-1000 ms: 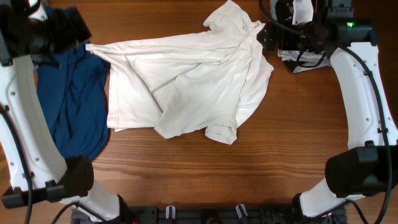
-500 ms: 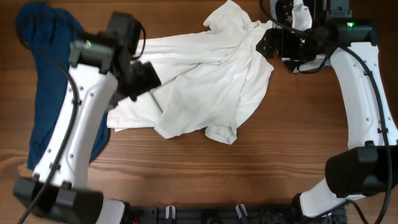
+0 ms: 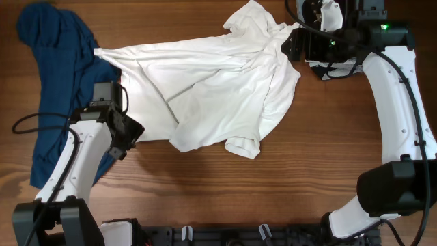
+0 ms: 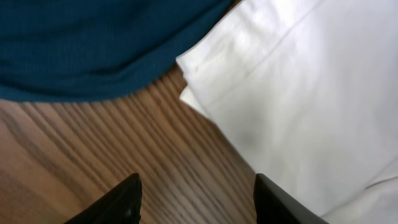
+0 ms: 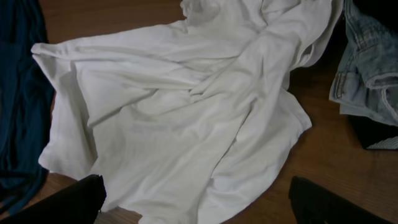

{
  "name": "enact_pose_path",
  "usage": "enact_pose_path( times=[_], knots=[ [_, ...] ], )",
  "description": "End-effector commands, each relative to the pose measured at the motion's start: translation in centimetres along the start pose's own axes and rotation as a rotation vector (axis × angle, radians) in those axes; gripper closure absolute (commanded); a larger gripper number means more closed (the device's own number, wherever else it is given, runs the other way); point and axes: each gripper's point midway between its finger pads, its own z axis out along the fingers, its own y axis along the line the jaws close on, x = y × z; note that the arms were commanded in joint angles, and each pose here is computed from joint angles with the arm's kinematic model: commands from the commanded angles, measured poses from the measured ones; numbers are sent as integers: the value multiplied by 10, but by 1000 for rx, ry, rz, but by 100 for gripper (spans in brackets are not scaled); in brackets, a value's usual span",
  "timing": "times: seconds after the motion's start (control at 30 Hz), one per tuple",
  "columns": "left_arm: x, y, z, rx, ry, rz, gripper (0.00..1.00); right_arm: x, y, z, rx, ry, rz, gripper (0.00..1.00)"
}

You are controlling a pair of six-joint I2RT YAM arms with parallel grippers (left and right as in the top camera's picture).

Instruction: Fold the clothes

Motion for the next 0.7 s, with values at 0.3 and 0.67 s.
enact_pose_path(
  times=[0.3, 0.67],
  knots=[
    [-37, 19, 40, -113, -66, -93, 47, 0, -5, 18, -4, 20, -1, 0],
    [-35, 1, 57, -50, -17, -95, 80, 5, -11, 33, -2, 57, 15, 0]
  ],
)
